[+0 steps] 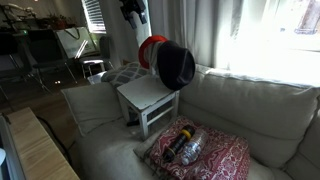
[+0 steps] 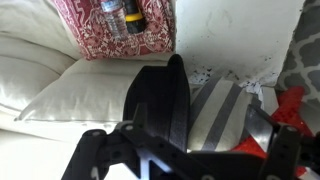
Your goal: Remove the hats on the chair's ears starting with the black hat and place them on the chair's seat
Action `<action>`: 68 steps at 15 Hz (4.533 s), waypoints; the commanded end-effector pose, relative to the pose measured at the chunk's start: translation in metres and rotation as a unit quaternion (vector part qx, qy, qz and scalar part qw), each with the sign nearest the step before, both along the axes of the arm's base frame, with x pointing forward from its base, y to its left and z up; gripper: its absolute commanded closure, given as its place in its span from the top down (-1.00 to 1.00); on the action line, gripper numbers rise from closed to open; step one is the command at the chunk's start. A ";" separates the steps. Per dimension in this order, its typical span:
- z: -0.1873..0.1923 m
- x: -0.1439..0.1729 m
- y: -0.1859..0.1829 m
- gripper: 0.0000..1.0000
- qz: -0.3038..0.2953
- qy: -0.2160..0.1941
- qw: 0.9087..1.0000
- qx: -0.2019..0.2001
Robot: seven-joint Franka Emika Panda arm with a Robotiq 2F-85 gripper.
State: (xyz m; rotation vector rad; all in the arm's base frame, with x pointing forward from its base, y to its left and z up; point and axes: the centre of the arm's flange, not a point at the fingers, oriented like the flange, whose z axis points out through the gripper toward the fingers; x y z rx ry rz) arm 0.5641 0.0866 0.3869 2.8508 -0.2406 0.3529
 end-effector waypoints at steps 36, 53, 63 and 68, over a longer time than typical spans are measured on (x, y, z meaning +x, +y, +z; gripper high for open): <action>-0.113 0.082 -0.020 -0.63 -0.003 -0.051 0.994 -0.094; -0.025 0.069 -0.137 -0.98 -0.126 -0.086 0.968 -0.199; -0.001 -0.009 -0.112 -0.98 -0.117 0.049 0.982 -0.143; -0.009 -0.040 -0.051 -0.98 -0.101 0.097 0.990 -0.021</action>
